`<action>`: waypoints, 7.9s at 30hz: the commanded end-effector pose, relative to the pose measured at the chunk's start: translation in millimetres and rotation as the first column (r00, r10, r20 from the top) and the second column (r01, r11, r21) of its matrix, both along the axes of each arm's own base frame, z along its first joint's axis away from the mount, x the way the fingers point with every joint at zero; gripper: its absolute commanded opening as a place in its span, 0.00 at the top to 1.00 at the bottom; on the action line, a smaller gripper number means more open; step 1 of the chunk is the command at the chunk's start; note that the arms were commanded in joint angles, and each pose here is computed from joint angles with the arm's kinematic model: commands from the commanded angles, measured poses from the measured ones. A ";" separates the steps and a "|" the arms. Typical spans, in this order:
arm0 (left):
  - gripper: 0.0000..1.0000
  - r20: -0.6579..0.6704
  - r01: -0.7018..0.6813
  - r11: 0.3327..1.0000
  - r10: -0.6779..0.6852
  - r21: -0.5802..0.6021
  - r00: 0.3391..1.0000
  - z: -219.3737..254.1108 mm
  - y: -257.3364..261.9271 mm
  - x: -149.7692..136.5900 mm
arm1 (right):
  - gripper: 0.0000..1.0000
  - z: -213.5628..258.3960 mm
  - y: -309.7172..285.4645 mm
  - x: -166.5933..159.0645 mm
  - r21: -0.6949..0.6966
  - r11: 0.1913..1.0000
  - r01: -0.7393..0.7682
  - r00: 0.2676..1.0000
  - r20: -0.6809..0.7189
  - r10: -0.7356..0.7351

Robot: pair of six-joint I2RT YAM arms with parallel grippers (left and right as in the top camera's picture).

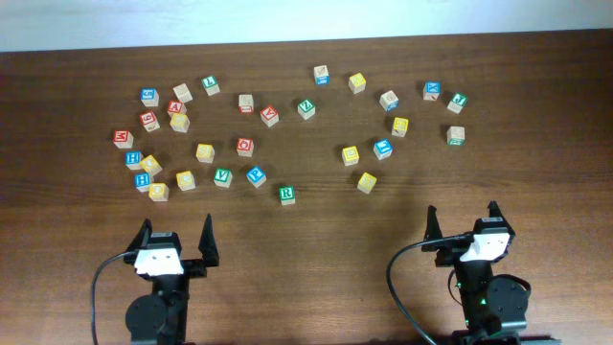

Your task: Spell out RSS

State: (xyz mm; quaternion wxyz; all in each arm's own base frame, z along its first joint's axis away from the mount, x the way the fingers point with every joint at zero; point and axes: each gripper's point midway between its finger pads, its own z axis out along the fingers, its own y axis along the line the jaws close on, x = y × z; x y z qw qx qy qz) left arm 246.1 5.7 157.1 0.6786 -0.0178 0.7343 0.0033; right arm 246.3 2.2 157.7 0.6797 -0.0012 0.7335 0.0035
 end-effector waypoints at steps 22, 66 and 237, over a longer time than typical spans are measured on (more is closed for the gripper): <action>0.01 -0.002 -0.007 1.000 0.007 -0.012 1.000 -1.4 1.6 -0.3 | 0.02 -2.5 -2.5 -0.3 0.003 1.000 0.012 1.000 -0.004 -0.012; 0.01 -0.978 -0.027 1.000 0.010 0.004 0.209 -88.8 -205.7 60.3 | 0.01 -2.5 -2.5 -0.3 0.003 1.000 0.012 1.000 -0.004 -0.012; 0.74 -0.754 0.110 0.870 -0.474 -0.481 0.455 41.3 -81.8 161.1 | 0.02 -2.5 -2.5 -0.3 0.003 1.000 0.012 1.000 -0.004 -0.012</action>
